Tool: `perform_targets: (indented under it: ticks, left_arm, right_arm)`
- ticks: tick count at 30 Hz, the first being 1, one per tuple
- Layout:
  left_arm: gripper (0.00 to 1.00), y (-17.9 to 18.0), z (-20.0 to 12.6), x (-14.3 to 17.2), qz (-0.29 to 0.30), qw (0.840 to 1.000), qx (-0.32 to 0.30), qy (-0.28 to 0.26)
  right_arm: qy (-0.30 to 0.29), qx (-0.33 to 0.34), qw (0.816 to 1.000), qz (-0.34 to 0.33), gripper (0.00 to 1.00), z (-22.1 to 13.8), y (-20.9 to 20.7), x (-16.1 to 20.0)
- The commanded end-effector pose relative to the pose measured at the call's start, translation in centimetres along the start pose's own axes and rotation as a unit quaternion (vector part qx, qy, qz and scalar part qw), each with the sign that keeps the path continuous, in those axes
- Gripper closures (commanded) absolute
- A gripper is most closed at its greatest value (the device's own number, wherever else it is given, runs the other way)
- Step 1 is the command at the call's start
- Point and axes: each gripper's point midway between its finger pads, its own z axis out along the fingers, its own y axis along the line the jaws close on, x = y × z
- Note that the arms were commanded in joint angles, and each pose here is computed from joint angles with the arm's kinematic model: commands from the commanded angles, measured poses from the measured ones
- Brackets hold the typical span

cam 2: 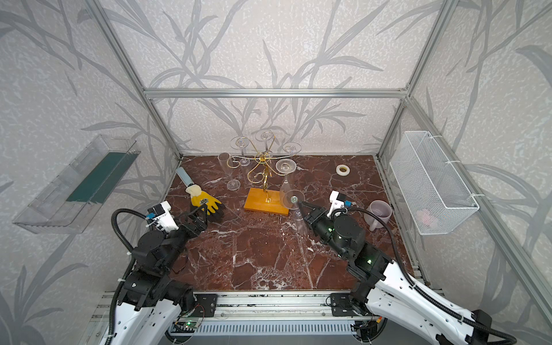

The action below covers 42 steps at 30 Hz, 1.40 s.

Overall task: Take the wine glass off the wine glass rack
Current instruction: Pick up the wine glass from the wine glass rack.

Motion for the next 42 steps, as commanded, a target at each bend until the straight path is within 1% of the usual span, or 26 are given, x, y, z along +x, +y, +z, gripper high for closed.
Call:
perform_targets:
  ticks: [1, 3, 5, 6, 8, 11, 14, 17, 18, 19, 21, 22, 24, 27, 28, 30, 32, 34, 36, 37, 38, 42]
  left_arm:
    - [0.01, -0.6, -0.6, -1.7, -0.019, 1.000, -0.002, -0.021]
    - [0.01, -1.1, -0.7, -2.4, -0.021, 0.999, 0.004, -0.028]
    - [0.01, -1.9, -0.9, -3.3, -0.019, 0.999, 0.013, -0.035]
    - [0.01, -2.6, -1.0, -4.0, -0.013, 0.999, 0.021, -0.038]
    - [0.01, -3.8, -1.1, -5.1, 0.005, 0.999, 0.034, -0.039]
    - [0.01, -6.2, -1.0, -6.5, 0.038, 0.997, 0.060, -0.029]
    - [0.01, -9.3, -0.9, -7.9, 0.070, 0.992, 0.108, -0.016]
    - [0.01, -13.0, -1.1, -9.2, 0.098, 0.979, 0.177, -0.003]
    - [0.01, -14.4, -1.3, -9.5, 0.105, 0.973, 0.204, 0.002]
    - [0.01, -15.7, -1.4, -9.7, 0.110, 0.967, 0.229, 0.011]
    - [0.01, -17.8, -1.6, -10.0, 0.109, 0.956, 0.270, 0.032]
    - [0.02, -18.8, -1.7, -10.1, 0.106, 0.950, 0.290, 0.047]
    - [0.04, -20.4, -1.7, -9.9, 0.097, 0.937, 0.326, 0.078]
    - [0.06, -22.0, -1.4, -9.1, 0.079, 0.918, 0.372, 0.115]
    - [0.07, -22.1, -1.1, -8.7, 0.071, 0.914, 0.380, 0.124]
    - [0.08, -22.3, -0.5, -7.8, 0.057, 0.907, 0.391, 0.146]
    - [0.10, -22.6, -0.4, -6.7, 0.050, 0.896, 0.408, 0.168]
    - [0.10, -22.9, -0.4, -5.3, 0.047, 0.883, 0.422, 0.198]
    - [0.12, -23.2, -0.6, -3.9, 0.050, 0.870, 0.434, 0.230]
    - [0.13, -23.4, -0.7, -3.2, 0.053, 0.862, 0.442, 0.244]
    - [0.13, -23.6, -0.9, -2.6, 0.056, 0.855, 0.448, 0.255]
    - [0.16, -24.5, -1.7, -0.6, 0.063, 0.830, 0.474, 0.286]
  right_arm:
    - [-0.060, 0.027, 0.994, -0.089, 1.00, -2.5, -0.2, -2.9]
    - [-0.083, 0.033, 0.986, -0.140, 1.00, -3.7, 0.5, -4.3]
    - [-0.103, 0.039, 0.973, -0.203, 1.00, -4.8, 1.5, -5.6]
    - [-0.111, 0.039, 0.963, -0.240, 1.00, -5.2, 2.3, -6.1]
    - [-0.117, 0.033, 0.940, -0.318, 1.00, -5.6, 4.1, -6.6]
    - [-0.110, 0.006, 0.894, -0.434, 1.00, -5.6, 7.4, -6.5]
    - [-0.088, -0.026, 0.833, -0.546, 1.00, -4.9, 10.4, -5.4]
    - [-0.053, -0.061, 0.760, -0.645, 1.00, -3.9, 12.3, -3.5]
    - [-0.038, -0.072, 0.732, -0.677, 1.00, -3.4, 12.6, -2.7]
    - [-0.019, -0.083, 0.704, -0.705, 1.00, -2.8, 12.7, -1.8]
    - [0.013, -0.100, 0.657, -0.747, 1.00, -1.9, 12.3, -0.3]
    - [0.027, -0.112, 0.630, -0.768, 1.00, -1.5, 12.1, 0.5]
    - [0.046, -0.135, 0.584, -0.799, 1.00, -0.8, 11.5, 2.1]
    - [0.067, -0.154, 0.525, -0.834, 1.00, 0.1, 10.2, 3.9]
    - [0.069, -0.163, 0.505, -0.845, 1.00, 0.3, 9.9, 4.6]
    - [0.070, -0.180, 0.471, -0.861, 1.00, 0.5, 9.3, 5.9]
    - [0.069, -0.194, 0.438, -0.875, 1.00, 0.7, 8.6, 7.2]
    - [0.064, -0.201, 0.396, -0.894, 1.00, 0.8, 8.0, 8.3]
    - [0.061, -0.205, 0.360, -0.908, 1.00, 0.9, 7.7, 9.3]
    - [0.059, -0.209, 0.345, -0.913, 1.00, 0.9, 7.5, 9.8]
    - [0.056, -0.212, 0.336, -0.916, 1.00, 0.9, 7.5, 10.2]
    - [0.033, -0.214, 0.306, -0.927, 1.00, 1.1, 7.7, 10.9]
